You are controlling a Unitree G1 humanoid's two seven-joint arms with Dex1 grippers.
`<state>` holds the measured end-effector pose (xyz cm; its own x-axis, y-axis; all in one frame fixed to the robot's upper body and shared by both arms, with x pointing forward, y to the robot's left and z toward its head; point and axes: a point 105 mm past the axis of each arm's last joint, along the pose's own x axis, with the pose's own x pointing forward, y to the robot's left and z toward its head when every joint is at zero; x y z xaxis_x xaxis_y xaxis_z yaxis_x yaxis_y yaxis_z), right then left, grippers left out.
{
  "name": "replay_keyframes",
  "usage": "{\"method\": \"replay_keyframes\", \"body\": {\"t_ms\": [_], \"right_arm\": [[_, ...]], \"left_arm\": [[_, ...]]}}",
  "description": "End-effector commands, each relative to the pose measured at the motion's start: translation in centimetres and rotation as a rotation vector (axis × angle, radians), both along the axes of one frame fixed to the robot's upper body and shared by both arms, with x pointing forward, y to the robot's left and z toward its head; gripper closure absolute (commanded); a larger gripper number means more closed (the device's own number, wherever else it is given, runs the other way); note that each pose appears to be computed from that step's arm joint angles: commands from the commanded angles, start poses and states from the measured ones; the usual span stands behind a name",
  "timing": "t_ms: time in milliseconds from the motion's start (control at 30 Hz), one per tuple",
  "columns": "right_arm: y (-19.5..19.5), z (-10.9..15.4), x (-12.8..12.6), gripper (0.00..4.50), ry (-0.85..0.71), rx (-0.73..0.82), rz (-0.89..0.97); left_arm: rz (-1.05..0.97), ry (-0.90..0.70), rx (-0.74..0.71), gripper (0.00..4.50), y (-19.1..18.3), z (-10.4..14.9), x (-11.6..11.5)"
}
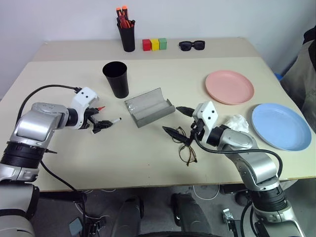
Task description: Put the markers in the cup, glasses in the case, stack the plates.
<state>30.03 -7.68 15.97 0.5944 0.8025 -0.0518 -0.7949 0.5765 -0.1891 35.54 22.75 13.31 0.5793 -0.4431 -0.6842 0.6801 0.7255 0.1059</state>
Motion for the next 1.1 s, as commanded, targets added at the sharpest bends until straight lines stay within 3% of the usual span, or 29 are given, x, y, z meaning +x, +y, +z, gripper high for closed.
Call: {"method": "replay_keyframes", "body": {"t_ms": [33, 267, 300, 367, 600, 833, 1100], "right_arm": [[1.2, 1.2, -0.7, 0.03, -0.055, 0.018, 0.044], [1.6, 0.9, -0.8, 0.03, -0.052, 0.025, 0.052], [1.6, 0.9, -0.8, 0.01, -0.051, 0.025, 0.052], [1.7, 0.8, -0.7, 0.00, -0.051, 0.026, 0.051], [1.7, 0.6, -0.8, 0.00, -0.047, 0.024, 0.057], [2.0, 0.8, -0.9, 0.00, -0.049, 0.020, 0.076], [1.9, 1.6, -0.5, 0.00, -0.070, 0.011, 0.087]], "left_arm": [[-0.053, 0.040, 0.024, 0.00, -1.0, 0.3, 0.5], [-0.062, 0.114, 0.113, 0.00, -1.3, -1.0, 1.6], [-0.064, 0.122, 0.124, 0.25, -1.3, -1.2, 1.7], [-0.072, 0.139, 0.156, 0.86, -1.1, -1.6, 1.7], [-0.091, 0.148, 0.186, 4.43, -0.7, -1.8, 1.7], [-0.128, 0.018, -0.003, 4.43, -1.3, 1.0, 0.3], [-0.218, -0.414, -0.301, 4.43, -2.6, 6.5, -2.9]]}}
